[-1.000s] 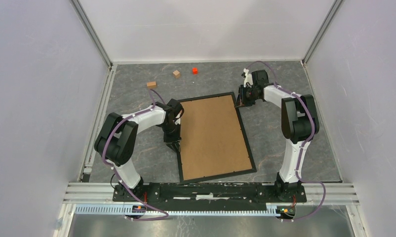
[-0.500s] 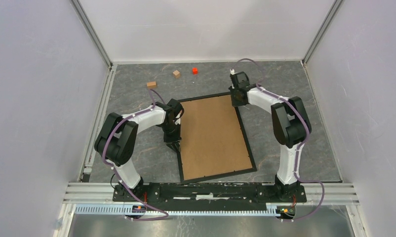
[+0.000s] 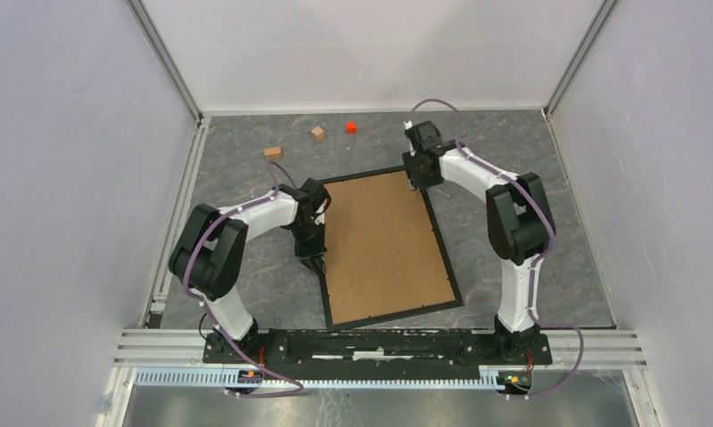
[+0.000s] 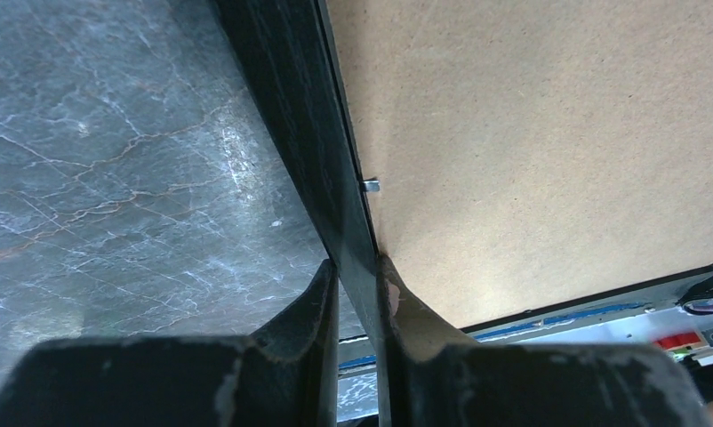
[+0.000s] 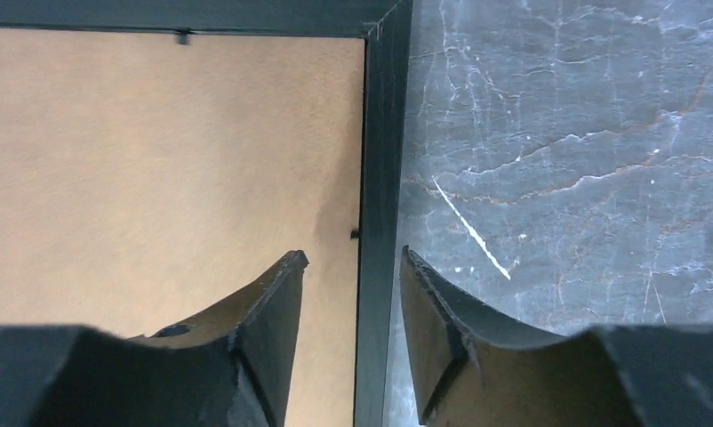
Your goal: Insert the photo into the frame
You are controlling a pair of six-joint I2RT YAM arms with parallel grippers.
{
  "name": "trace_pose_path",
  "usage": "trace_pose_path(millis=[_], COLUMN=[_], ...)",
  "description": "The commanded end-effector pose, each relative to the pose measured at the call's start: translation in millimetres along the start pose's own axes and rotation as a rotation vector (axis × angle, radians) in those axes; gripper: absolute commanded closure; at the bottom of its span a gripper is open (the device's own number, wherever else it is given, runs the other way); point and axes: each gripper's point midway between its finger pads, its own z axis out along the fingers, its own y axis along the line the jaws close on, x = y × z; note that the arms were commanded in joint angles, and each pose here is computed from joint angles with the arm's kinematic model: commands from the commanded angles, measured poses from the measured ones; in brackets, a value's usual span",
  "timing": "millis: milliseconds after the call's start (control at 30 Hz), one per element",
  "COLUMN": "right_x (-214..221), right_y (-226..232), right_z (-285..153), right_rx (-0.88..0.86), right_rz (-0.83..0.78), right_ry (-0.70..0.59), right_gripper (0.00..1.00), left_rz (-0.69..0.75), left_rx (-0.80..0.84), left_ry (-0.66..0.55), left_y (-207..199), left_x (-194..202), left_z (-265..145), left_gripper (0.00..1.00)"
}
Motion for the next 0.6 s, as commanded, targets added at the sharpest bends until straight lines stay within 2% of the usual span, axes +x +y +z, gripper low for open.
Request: trace_pose_path(millis=[0, 100, 167, 367, 467, 533, 567], right_x=[-74, -62, -26, 102, 140, 153, 158], right_y=[9, 13, 22, 25, 22, 26, 31], right_z=[-105, -136, -137, -126, -133, -142, -148], right_rx=[-0.29, -0.351, -0.407, -0.411, -0.4, -0.418, -0.434], right_rz=[0.071, 0.032, 0.006, -0.062, -0.084, -0.115, -0.147], right_ry=[-0.205, -0.261, -0.225, -0.051, -0.029, -0.021, -0.028], right_gripper=[0.46, 0.39, 0.37, 0.35, 0.33, 0.32, 0.32], left_rz=[-0.001, -0.009, -0.008, -0.017, -0.039, -0.025, -0.017], left_rx=[0.014, 0.035, 0.044, 0.069, 0.043, 0.01, 0.011], left_ry=[-0.188, -0.192, -0.196, -0.197, -0.244, -0.288, -0.315], left_y=[-7, -11, -14, -22, -16, -12, -12], left_x=[-45, -47, -50, -66, -82, -87, -87], left_z=[28, 28, 27, 24, 11, -5, -15], left_gripper=[0.98, 0.98, 0.98, 0.98, 0.97, 0.91, 0.84])
